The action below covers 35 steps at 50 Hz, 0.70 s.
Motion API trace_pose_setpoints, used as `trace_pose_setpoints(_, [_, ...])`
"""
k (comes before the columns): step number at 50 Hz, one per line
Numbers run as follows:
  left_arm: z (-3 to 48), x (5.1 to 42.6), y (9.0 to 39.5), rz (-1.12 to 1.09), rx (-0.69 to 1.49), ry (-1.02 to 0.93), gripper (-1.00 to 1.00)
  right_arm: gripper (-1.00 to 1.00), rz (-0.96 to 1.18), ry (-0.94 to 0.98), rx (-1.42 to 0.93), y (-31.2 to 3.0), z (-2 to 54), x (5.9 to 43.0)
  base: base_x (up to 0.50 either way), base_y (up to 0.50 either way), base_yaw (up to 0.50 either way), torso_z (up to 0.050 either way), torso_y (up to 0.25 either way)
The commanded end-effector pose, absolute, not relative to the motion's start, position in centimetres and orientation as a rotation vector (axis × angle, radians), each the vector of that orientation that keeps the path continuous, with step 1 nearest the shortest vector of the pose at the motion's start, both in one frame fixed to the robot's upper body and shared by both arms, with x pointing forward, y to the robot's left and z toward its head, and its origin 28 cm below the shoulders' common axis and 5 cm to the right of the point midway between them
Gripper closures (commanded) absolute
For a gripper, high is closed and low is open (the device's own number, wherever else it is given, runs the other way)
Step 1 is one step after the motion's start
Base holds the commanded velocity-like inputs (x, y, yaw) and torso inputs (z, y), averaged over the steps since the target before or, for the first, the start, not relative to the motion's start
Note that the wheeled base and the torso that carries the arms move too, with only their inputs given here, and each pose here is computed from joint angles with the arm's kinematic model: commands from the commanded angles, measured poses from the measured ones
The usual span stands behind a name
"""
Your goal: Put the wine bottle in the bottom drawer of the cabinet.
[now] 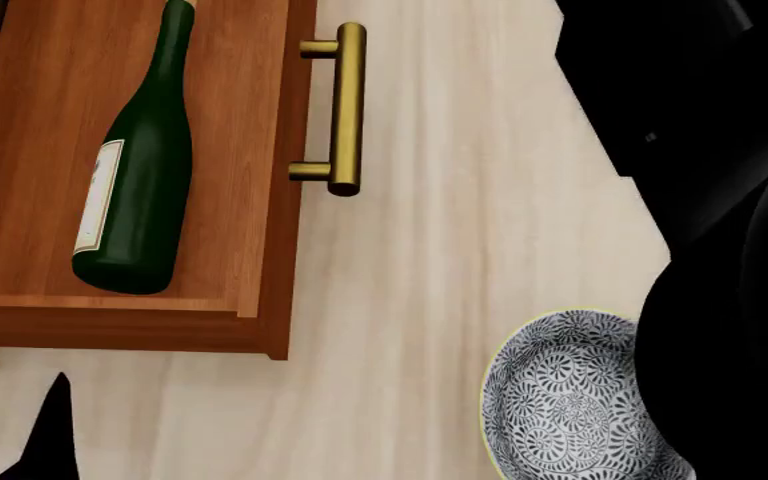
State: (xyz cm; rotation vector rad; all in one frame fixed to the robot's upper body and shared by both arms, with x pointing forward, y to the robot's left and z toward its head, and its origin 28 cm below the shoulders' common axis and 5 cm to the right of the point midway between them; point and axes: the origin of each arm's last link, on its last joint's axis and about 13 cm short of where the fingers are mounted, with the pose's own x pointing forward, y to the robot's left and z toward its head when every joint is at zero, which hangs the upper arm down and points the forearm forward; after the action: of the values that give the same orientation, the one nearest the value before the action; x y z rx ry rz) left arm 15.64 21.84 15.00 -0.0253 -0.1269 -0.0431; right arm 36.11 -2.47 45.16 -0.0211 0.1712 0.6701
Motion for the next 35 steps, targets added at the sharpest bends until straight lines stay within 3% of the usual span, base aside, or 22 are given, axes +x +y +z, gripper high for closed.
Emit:
trace_pose_setpoints(1, [15.1, 15.7, 21.7, -0.046, -0.025, -0.127, -1.00, -1.00, 0.665, 0.141, -0.013, -3.0, 46.0, 35.9, 0.00, 0.00, 0.00, 0.000, 0.000])
trace_pose_setpoints(35, [15.1, 15.5, 21.3, -0.063, -0.028, -0.133, -1.00, -1.00, 0.576, 0.038, -0.041, -6.2, 46.8, 32.8, 0.00, 0.00, 0.00, 0.000, 0.000])
